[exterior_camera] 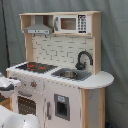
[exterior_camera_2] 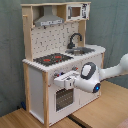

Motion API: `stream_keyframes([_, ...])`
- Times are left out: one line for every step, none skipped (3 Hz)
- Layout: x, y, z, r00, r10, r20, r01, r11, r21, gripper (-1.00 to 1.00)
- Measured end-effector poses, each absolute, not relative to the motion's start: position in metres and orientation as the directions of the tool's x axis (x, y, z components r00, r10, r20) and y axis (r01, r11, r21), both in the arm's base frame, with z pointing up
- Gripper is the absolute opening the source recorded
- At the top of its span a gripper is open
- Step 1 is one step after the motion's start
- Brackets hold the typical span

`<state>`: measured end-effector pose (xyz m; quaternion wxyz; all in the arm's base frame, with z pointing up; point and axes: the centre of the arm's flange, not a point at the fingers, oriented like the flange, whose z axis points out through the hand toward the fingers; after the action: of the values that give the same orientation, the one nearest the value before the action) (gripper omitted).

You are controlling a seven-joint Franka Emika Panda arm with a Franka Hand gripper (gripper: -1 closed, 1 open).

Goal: Play with the kitchen

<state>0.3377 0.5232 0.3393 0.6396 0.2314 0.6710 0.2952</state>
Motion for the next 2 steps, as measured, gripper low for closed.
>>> stream_keyframes([0.3363, 0.5277, 0.3397, -0.087, 0.769, -0.633, -0.057, 0.63, 0.774, -1.0])
stream_keyframes([0.3364, 0.5273, 0.3401, -0.092, 0.836, -0.54, -0.041, 0.539, 0.841, -1.0])
